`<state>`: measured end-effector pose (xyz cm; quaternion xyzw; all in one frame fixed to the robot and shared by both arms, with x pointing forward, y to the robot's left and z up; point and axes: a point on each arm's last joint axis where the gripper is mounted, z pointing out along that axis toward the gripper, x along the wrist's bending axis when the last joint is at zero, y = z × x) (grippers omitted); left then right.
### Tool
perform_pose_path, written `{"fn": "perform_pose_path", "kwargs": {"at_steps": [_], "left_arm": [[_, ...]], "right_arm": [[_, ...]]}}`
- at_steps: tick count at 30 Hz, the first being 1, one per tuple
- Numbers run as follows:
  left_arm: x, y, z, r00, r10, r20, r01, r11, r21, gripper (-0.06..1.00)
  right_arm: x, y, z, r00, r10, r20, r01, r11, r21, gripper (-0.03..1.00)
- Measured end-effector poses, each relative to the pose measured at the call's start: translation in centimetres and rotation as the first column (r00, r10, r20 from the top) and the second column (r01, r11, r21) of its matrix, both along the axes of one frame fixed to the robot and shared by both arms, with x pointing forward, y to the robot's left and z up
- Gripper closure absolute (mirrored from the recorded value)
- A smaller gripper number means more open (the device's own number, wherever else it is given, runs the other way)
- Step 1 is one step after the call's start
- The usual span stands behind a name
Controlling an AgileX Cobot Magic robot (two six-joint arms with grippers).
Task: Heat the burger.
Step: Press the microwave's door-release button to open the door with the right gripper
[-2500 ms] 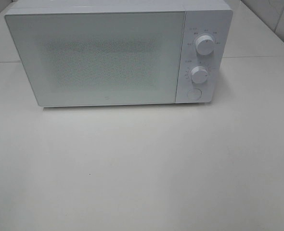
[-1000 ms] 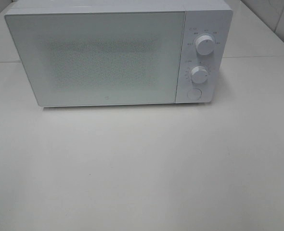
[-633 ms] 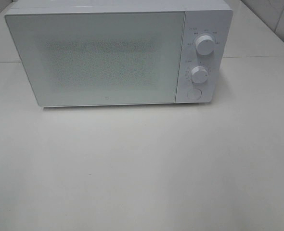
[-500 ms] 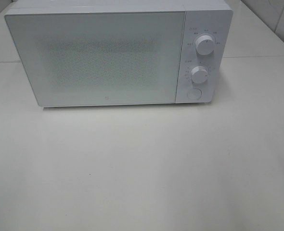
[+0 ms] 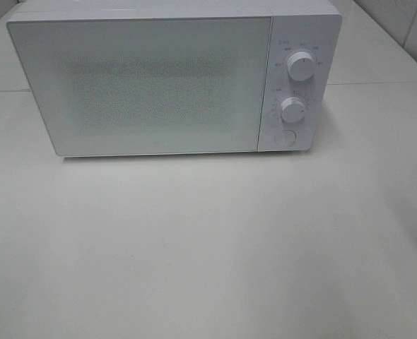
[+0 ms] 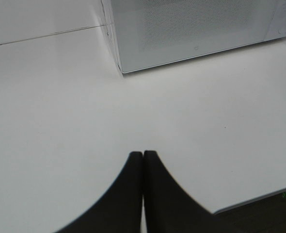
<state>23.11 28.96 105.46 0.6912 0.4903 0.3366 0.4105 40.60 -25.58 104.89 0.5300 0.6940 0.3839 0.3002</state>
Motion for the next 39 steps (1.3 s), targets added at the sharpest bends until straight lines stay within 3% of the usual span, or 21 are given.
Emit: {"fn": "perform_pose_path", "kwargs": {"at_steps": [4,22,27,34,39], "left_arm": [[0.0,0.0,0.0,1.000,0.000,0.000,0.000,1.000,0.000,0.94],[0.0,0.0,0.0,1.000,0.000,0.000,0.000,1.000,0.000,0.94],[0.0,0.0,0.0,1.000,0.000,0.000,0.000,1.000,0.000,0.94],[0.0,0.0,0.0,1.000,0.000,0.000,0.000,1.000,0.000,0.94],[0.0,0.0,0.0,1.000,0.000,0.000,0.000,1.000,0.000,0.94]], "right_arm": [[2.2,0.5,-1.1,1.000,-0.003,0.017,0.003,1.000,0.003,0.96],[8.6,2.1,-6.6,0.997,-0.009,0.075,0.008,1.000,0.012,0.96],[9.8,2.9,-8.8,0.996,0.053,0.075,-0.055,0.998,0.025,0.96],[10.7,5.1,-12.7,0.976,0.210,0.056,-0.216,0.965,0.150,0.96],[11.0,5.7,-14.6,0.972,0.232,0.045,-0.236,0.941,0.242,0.96]]}}
